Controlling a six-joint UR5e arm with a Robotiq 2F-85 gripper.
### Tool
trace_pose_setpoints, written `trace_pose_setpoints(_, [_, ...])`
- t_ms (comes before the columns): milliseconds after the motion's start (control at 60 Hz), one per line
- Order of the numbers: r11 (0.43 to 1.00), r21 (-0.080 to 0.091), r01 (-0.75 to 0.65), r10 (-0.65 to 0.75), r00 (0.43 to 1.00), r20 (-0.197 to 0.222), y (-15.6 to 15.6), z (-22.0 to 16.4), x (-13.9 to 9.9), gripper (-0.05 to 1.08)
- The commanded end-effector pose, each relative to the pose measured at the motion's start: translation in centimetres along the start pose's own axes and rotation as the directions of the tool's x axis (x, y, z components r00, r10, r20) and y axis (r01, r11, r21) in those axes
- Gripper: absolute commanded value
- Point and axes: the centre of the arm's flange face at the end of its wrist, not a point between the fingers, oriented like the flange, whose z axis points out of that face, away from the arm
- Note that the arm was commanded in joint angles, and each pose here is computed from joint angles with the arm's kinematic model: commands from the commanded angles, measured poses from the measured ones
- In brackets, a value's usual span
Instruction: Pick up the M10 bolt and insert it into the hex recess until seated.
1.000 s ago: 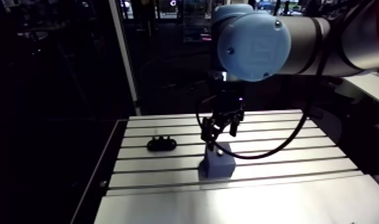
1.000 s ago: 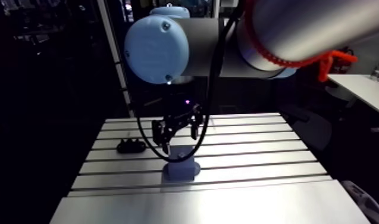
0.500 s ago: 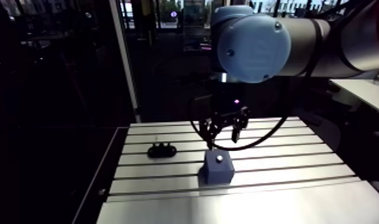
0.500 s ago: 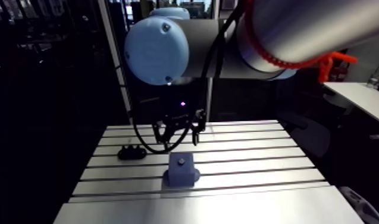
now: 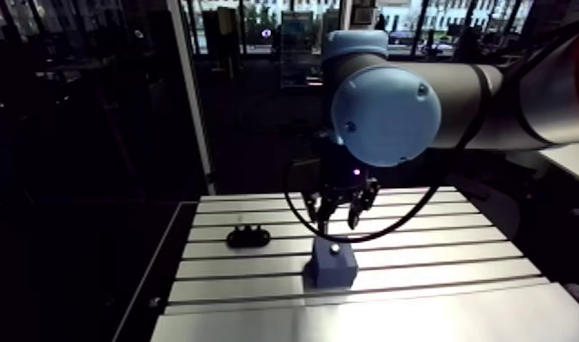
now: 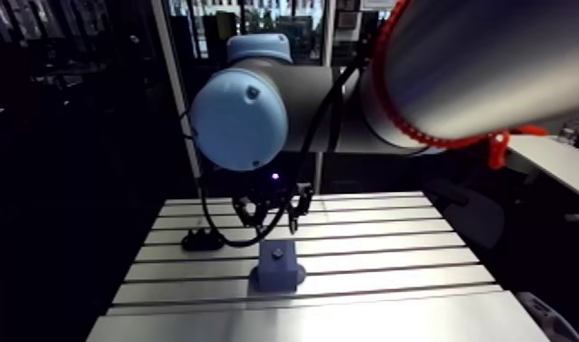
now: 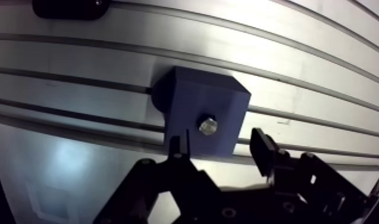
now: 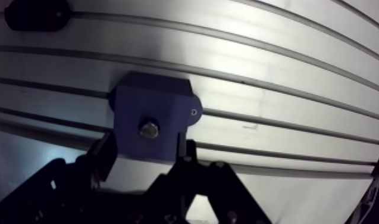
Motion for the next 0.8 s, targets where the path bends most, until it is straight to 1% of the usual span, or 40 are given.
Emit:
trace_pose_setpoints(17, [1.0,0.002,-0.005,0.005,1.0,-0.01,0.0,-0.1,-0.2,0.42])
trace_pose_setpoints(83, [1.0,0.001,-0.021,0.021,1.0,-0.007,0.1,-0.3,0.0,0.44])
trace_pose_setpoints(133, [0.999,0.005,-0.054,0.054,0.998,0.011,0.1,-0.5,0.1,0.45])
trace_pose_setpoints(150, [0.999,0.005,-0.054,0.054,0.998,0.011,0.1,-0.5,0.1,0.45])
trace_pose_setpoints(183, [0.996,0.017,-0.085,0.084,0.995,0.048,0.0,-0.4,0.1,0.45])
trace_pose_setpoints(200, [0.996,0.017,-0.085,0.084,0.995,0.048,0.0,-0.4,0.1,0.45])
trace_pose_setpoints(217, [0.995,0.02,-0.094,0.092,0.994,0.062,-0.1,-0.3,0.0,0.45])
trace_pose_setpoints(233, [0.995,0.02,-0.094,0.092,0.994,0.062,-0.1,-0.3,0.0,0.45])
trace_pose_setpoints(250, [0.995,0.021,-0.098,0.096,0.993,0.075,-0.1,-0.1,0.0,0.45])
trace_pose_setpoints(283, [0.995,0.023,-0.102,0.099,0.992,0.079,-0.1,-0.1,-0.1,0.45])
trace_pose_setpoints(350, [0.994,0.027,-0.106,0.104,0.991,0.082,-0.3,0.0,-0.1,0.45])
trace_pose_setpoints(500, [0.992,0.027,-0.121,0.118,0.989,0.093,-0.3,0.3,-0.3,0.45])
trace_pose_setpoints(550, [0.992,0.03,-0.126,0.123,0.988,0.097,-0.2,0.7,-0.4,0.46])
trace_pose_setpoints(683, [0.992,0.025,-0.125,0.122,0.988,0.097,-0.2,0.9,-0.3,0.46])
trace_pose_setpoints(800, [0.992,0.02,-0.122,0.12,0.99,0.08,0.1,0.7,-0.1,0.47])
